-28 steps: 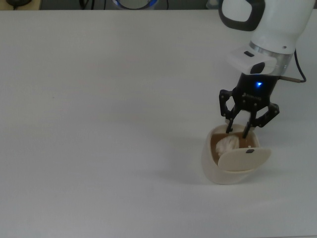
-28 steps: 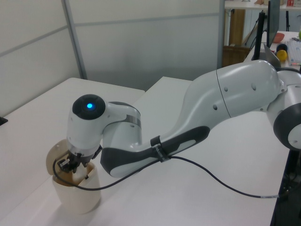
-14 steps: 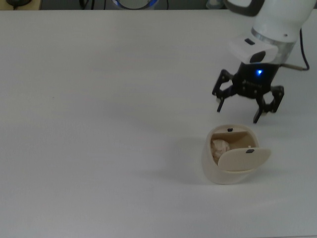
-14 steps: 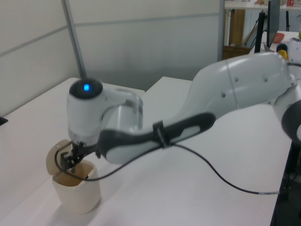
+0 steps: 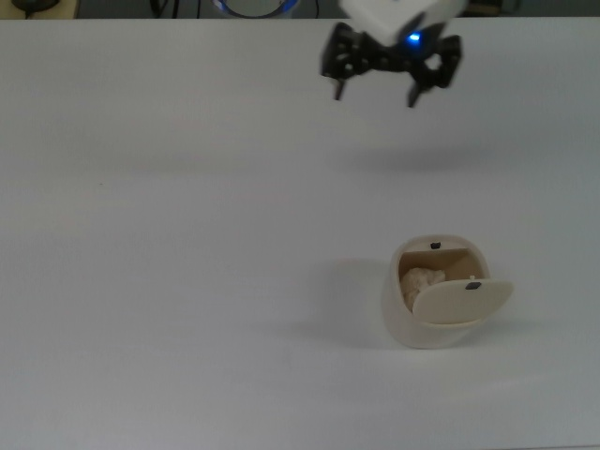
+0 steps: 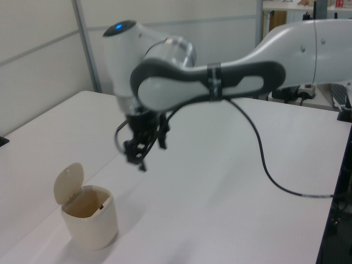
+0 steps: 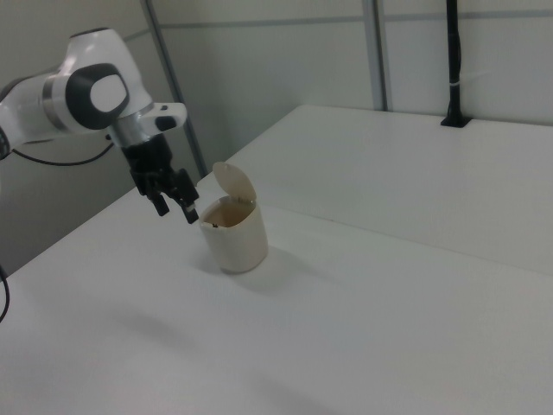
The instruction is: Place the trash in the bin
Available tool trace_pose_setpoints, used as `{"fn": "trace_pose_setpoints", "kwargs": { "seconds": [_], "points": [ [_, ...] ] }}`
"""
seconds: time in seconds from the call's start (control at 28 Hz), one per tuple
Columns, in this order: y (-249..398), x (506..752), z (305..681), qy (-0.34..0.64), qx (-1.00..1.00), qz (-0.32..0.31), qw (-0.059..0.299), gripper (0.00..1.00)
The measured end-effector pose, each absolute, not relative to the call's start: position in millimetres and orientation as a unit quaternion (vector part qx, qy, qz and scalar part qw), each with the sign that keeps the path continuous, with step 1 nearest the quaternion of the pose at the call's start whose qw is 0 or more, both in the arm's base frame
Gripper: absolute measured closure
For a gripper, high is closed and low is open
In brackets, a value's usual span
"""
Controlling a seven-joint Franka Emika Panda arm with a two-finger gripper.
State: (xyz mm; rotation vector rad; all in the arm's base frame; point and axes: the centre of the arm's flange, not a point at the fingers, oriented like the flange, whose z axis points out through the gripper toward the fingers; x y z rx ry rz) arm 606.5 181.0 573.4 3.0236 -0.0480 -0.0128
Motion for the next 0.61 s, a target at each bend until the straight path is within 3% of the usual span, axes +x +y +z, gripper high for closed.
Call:
{"fn": "trace_pose_setpoints", "kwargs": {
  "seconds": [0.46, 0.61],
  "points": [
    [-35, 609, 611, -0.027, 1.000, -0.009, 0.014, 0.00],
    [-70, 605, 613, -0.025, 1.000, -0.009, 0.009, 0.00]
  ]
}}
